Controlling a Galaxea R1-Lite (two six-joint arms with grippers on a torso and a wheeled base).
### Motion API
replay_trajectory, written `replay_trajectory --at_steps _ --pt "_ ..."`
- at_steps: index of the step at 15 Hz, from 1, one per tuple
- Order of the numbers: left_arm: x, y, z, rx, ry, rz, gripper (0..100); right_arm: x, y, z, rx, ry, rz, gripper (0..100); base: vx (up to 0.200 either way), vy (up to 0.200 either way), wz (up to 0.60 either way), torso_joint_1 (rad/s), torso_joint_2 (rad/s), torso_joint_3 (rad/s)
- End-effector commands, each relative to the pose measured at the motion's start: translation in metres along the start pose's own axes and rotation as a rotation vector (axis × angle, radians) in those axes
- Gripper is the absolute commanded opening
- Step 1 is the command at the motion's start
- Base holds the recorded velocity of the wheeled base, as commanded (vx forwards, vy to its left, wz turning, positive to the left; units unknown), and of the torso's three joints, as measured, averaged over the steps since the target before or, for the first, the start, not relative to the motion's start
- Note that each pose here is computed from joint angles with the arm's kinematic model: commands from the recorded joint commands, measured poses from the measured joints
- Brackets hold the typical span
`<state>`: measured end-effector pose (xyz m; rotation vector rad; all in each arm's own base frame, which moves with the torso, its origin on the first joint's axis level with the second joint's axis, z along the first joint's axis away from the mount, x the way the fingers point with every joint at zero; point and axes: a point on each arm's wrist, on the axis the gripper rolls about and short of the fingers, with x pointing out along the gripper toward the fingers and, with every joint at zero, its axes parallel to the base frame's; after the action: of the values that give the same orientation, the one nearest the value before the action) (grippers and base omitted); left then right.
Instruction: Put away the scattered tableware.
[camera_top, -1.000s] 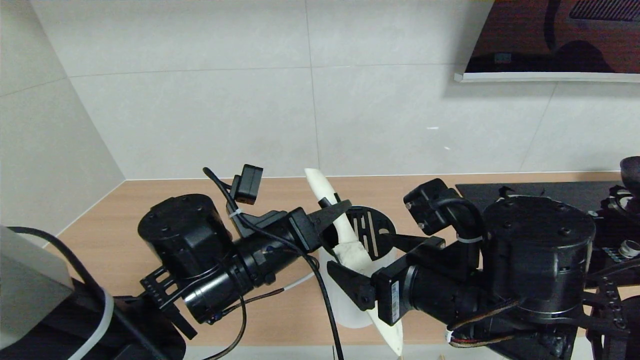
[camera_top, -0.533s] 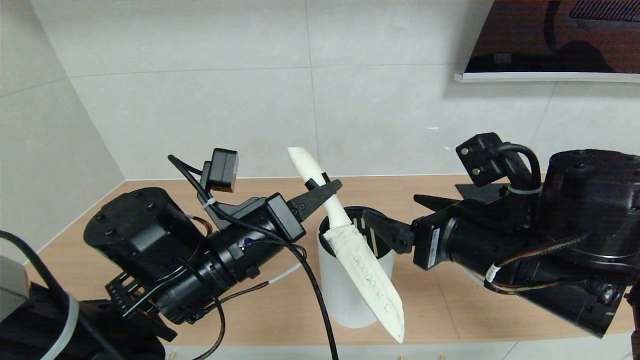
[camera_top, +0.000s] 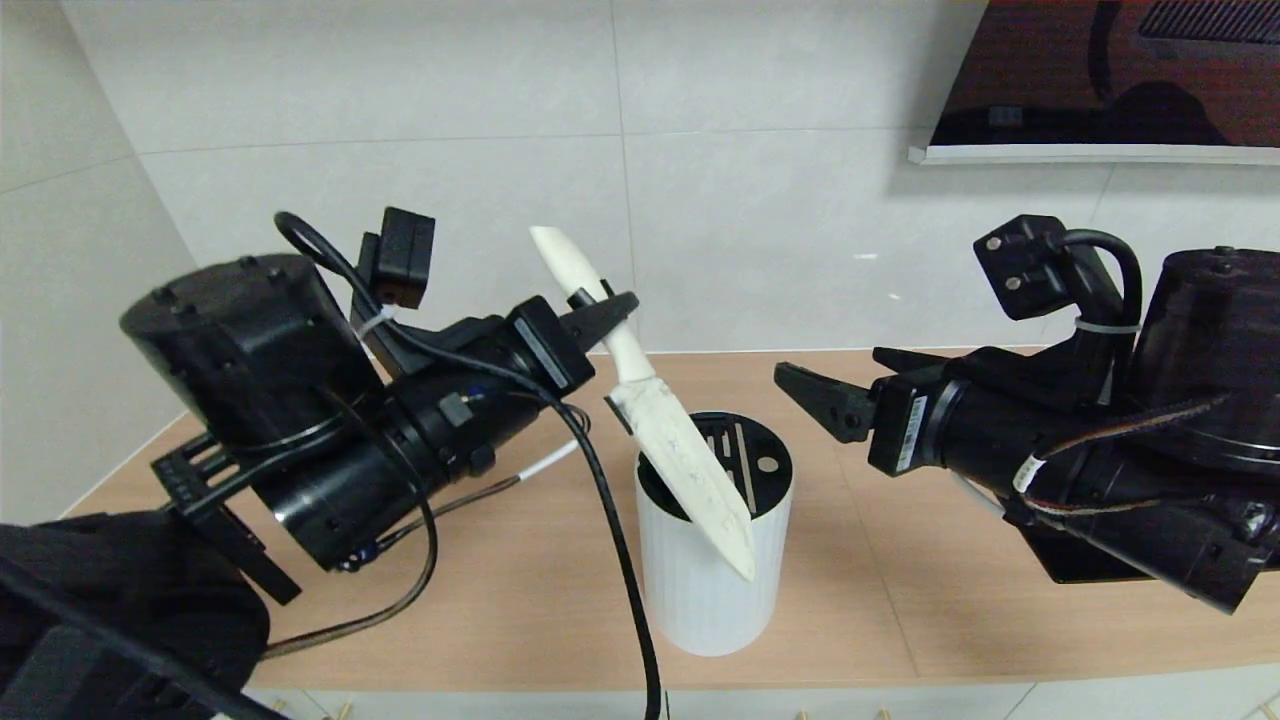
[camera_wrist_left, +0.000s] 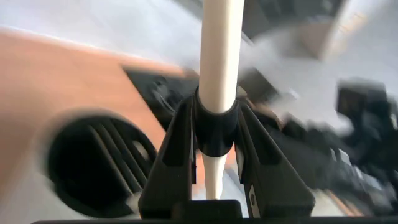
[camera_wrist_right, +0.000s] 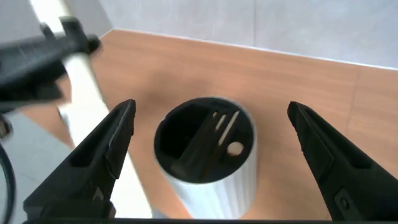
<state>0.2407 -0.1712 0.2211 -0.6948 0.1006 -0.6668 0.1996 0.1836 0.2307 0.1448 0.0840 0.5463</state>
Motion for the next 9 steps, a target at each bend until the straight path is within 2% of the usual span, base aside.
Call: replay_trajectory --at_steps 1,2,4,6,8,9 --pt "0.003 -0.026 0.03 0.049 -0.097 0.036 0 0.001 -0.004 0.002 0.0 -0.009 -0.013 100 0.0 0.0 0.0 0.0 0.0 0.0" --pt "0.005 -0.026 0.03 0.08 -0.109 0.078 0 0.0 -0.004 0.004 0.001 -0.014 -0.015 100 0.0 0.0 0.0 0.0 0.0 0.0" --pt "0.009 -0.031 0.023 0.197 -0.13 0.144 0 -0.001 -0.004 0.004 -0.002 -0.015 -0.013 100 0.0 0.0 0.0 0.0 0.0 0.0" --pt "0.01 -0.045 0.014 0.293 -0.159 0.201 0 -0.001 -0.004 0.004 -0.002 -0.015 -0.013 100 0.0 0.0 0.0 0.0 0.0 0.0" --pt "0.016 -0.068 0.006 0.426 -0.199 0.261 0 0.0 -0.004 0.006 0.0 -0.023 -0.02 100 0.0 0.0 0.0 0.0 0.0 0.0" --pt "0.021 -0.072 -0.004 0.477 -0.199 0.308 0 -0.001 -0.004 0.007 0.001 -0.027 -0.024 100 0.0 0.0 0.0 0.0 0.0 0.0"
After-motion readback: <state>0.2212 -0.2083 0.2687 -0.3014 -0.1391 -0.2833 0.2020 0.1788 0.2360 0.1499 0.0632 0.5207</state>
